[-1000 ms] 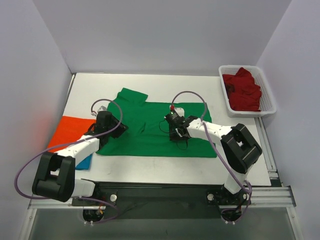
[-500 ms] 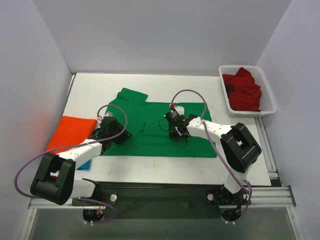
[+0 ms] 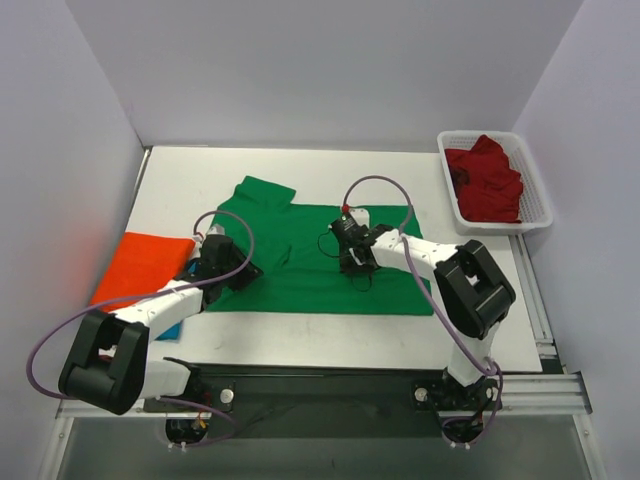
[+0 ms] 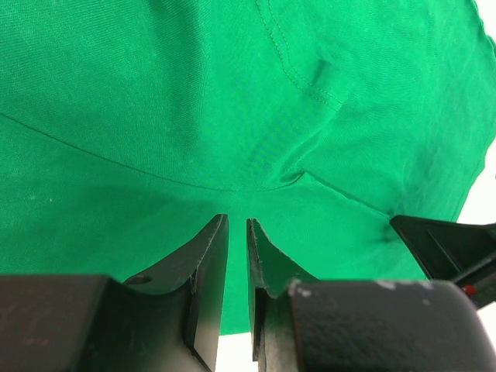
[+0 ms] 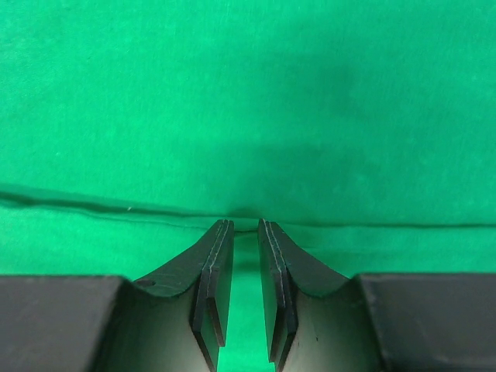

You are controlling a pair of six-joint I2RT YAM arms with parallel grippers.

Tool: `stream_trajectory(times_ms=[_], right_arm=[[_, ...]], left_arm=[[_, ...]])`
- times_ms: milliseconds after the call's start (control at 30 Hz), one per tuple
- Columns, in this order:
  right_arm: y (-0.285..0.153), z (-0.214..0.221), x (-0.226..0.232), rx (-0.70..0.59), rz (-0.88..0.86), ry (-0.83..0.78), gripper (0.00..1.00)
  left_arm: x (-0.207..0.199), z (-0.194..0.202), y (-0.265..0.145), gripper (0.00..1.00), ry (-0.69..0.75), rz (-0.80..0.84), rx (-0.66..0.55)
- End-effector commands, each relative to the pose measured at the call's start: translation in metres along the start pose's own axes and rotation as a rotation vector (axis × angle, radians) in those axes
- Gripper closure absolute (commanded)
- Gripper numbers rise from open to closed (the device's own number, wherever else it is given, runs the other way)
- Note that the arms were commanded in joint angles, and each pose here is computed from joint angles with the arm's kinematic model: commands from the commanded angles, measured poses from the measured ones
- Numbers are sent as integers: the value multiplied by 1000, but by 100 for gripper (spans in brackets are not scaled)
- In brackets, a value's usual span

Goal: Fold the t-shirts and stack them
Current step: Fold the flattened tshirt in 1/3 of the way

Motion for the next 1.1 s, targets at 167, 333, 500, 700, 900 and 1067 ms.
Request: stream_trajectory(times_ms=[167,333,500,700,900,1067], right_arm=[[-1,-21,-14,-21,74,-28,78],[-24,-28,-16,-74,61,-14,78],[-34,-15,-19,-76,62,2,77],[-39,4,-40,-61,94,43,75],[-45,-14,-82,-83,85,137,75],[-47,-48,-119,-136,47,212,75]], left_arm=[[-1,-2,-6,74,27,2,-6],[-1,-1,-5,74,32,1,-1],[-2,-1,-5,74,34,6,0],[-13,-4,-7,74,33,29,0],[-63,-49,-2,71,11,72,-73],[-97,-110,16,71,-32,84,-159]])
Point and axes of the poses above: each gripper's point midway between its finger pads, its own y axis out along the fingers, its own x axis along the line the jaws close on, z = x × y, the point moved 5 cm from there along -y, back along the fingers, and after that the axes turned 15 degrees about -y, right-handed, at the moved point
